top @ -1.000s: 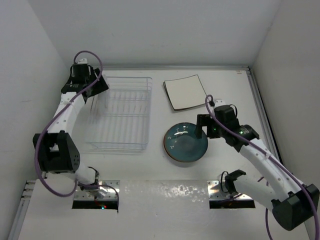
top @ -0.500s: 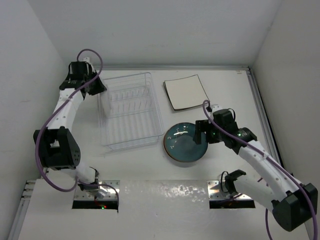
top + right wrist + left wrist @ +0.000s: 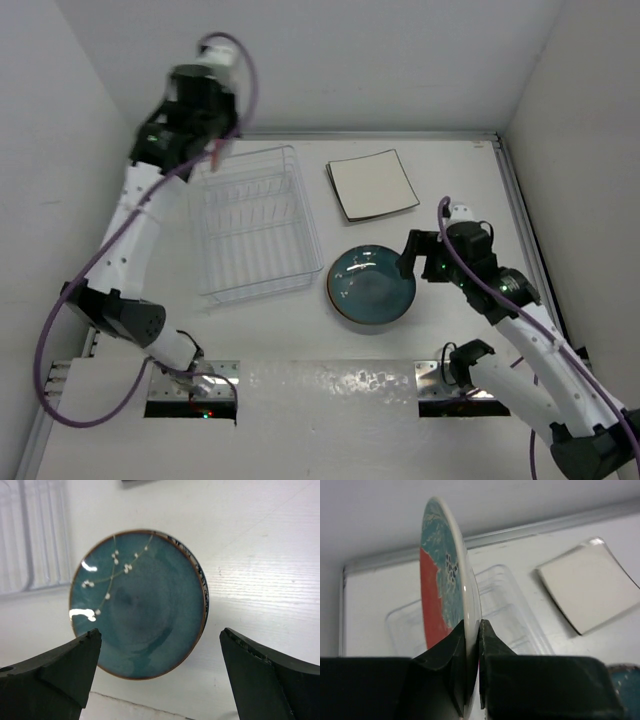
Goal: Unload the plates from the dish rack
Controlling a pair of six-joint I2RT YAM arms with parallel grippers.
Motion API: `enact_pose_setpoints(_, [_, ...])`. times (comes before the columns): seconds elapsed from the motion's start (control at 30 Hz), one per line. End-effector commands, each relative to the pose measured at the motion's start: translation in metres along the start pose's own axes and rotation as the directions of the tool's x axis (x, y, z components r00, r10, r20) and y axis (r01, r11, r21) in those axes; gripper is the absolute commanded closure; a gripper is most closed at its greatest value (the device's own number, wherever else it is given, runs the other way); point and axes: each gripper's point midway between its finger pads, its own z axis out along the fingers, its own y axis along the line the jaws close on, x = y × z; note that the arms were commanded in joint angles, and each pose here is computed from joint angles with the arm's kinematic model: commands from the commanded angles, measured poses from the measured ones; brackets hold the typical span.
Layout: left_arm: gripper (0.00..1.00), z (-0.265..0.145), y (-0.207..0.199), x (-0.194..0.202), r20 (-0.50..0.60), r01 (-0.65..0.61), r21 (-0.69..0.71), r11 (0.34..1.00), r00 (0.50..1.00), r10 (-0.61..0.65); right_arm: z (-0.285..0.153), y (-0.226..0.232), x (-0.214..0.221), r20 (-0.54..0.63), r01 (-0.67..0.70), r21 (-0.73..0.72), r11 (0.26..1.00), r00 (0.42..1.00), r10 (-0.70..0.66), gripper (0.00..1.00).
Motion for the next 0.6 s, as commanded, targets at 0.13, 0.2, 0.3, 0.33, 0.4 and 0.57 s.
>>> enact_pose_setpoints(0.13, [1.00, -0.085, -0.170, -0.003, 0.312, -0.575, -0.082, 0.814, 0.761, 0.568, -0.057, 0.012, -0.088, 0.247, -0.099, 0.001, 0.995, 0.964, 0.095, 0.01])
enact_pose_setpoints(0.2, [1.00, -0.096, -0.183, 0.029, 0.348, -0.623, -0.131, 0.771, 0.700, 0.624, -0.077, 0.009, -0.113, 0.302, -0.101, 0.036, 0.994, 0.950, 0.086, 0.01])
enact_pose_setpoints(0.3, [1.00, -0.118, -0.198, 0.062, 0.419, -0.706, -0.174, 0.686, 0.578, 0.701, -0.102, 0.018, -0.142, 0.353, -0.089, 0.016, 0.996, 0.932, 0.078, 0.01])
enact_pose_setpoints(0.33, [1.00, -0.128, -0.206, 0.079, 0.445, -0.743, -0.206, 0.637, 0.509, 0.737, -0.112, 0.023, -0.152, 0.366, -0.085, -0.002, 0.996, 0.927, 0.080, 0.01])
enact_pose_setpoints(0.4, [1.00, -0.144, -0.206, 0.082, 0.477, -0.748, -0.236, 0.621, 0.468, 0.744, -0.119, 0.031, -0.159, 0.370, -0.081, -0.033, 0.996, 0.925, 0.087, 0.01])
enact_pose_setpoints(0.57, [1.00, -0.179, -0.223, 0.112, 0.576, -0.813, -0.246, 0.528, 0.316, 0.754, -0.113, 0.079, -0.148, 0.247, 0.009, -0.259, 0.966, 0.967, 0.057, 0.01])
